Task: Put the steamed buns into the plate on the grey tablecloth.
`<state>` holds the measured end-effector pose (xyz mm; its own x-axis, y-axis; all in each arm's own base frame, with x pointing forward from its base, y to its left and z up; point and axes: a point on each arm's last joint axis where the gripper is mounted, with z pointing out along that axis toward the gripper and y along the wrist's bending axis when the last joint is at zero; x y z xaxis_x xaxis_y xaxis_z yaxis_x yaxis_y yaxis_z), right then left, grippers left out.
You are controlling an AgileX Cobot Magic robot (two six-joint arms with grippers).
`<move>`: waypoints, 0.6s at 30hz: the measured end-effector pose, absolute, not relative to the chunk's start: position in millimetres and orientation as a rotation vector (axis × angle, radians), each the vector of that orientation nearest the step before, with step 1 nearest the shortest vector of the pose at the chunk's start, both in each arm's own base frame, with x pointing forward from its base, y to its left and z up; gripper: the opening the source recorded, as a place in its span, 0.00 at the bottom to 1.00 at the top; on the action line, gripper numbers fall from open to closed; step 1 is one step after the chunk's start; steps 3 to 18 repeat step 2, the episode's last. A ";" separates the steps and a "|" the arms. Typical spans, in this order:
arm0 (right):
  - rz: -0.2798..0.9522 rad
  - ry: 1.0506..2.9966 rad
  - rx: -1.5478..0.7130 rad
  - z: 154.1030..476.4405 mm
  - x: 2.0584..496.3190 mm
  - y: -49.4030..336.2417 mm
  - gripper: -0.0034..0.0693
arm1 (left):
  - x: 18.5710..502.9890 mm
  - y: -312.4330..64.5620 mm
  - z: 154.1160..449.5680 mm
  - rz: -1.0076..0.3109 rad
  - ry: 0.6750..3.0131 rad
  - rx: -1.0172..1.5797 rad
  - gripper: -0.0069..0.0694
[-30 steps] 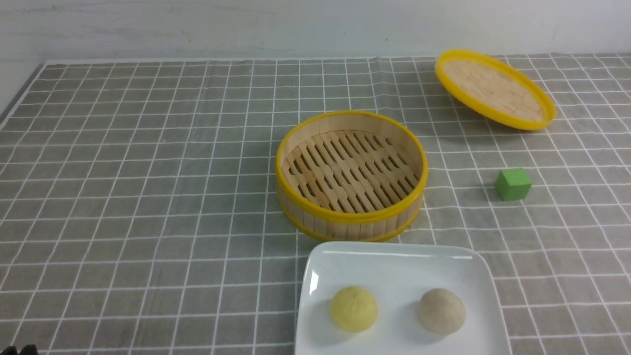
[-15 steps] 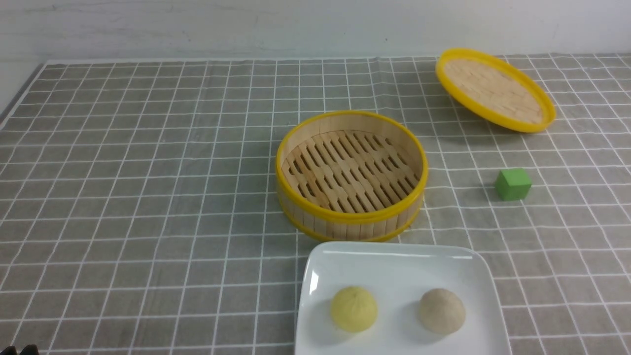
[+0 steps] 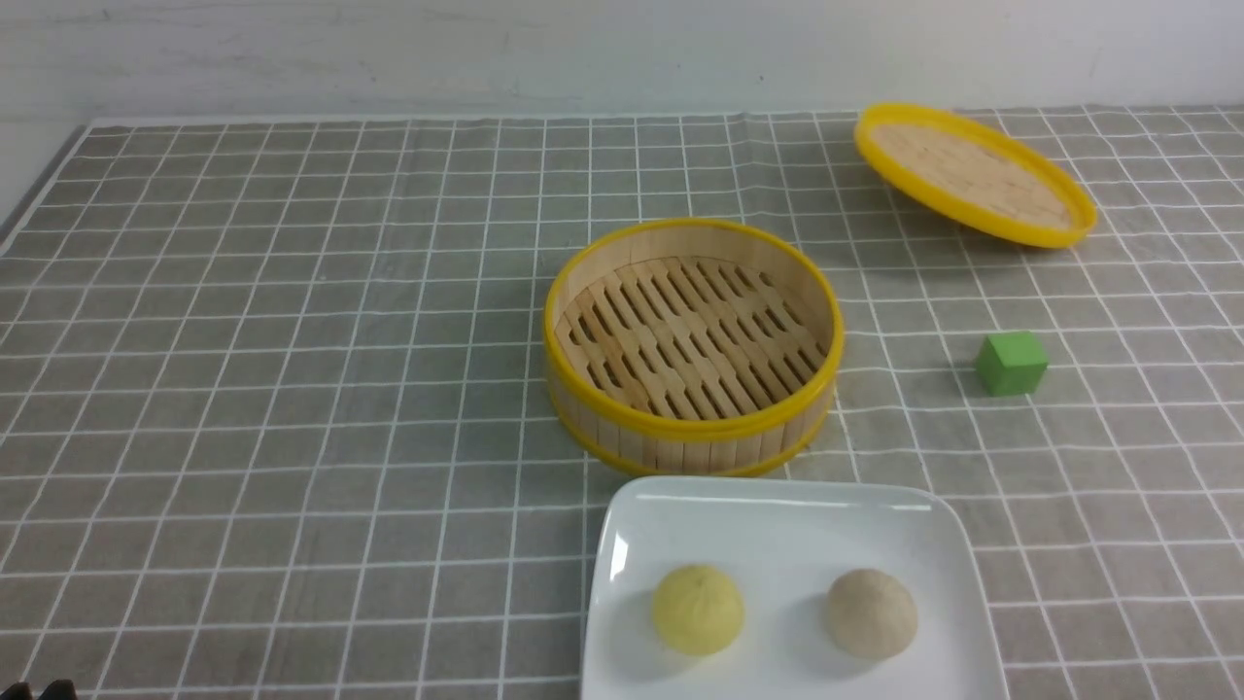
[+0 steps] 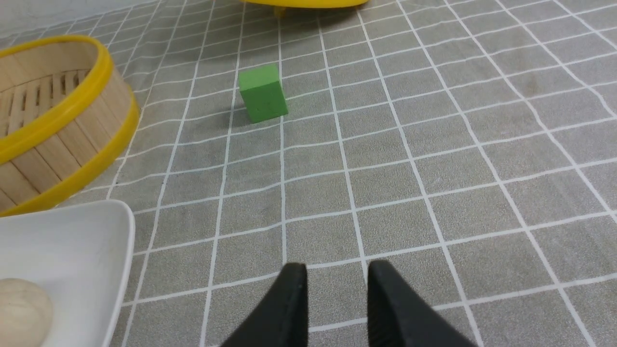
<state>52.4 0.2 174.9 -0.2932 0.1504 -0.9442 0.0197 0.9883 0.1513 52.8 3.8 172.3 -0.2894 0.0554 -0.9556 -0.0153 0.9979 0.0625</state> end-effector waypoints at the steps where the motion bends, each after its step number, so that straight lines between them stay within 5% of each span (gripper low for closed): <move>1: 0.128 1.866 0.123 174.9 52.4 0.2 0.33 | 52.8 3.8 172.3 0.069 1.863 0.029 0.32; 18: 0.128 1.866 0.123 174.9 52.4 0.2 0.33 | 52.8 3.9 172.3 0.071 1.863 0.030 0.32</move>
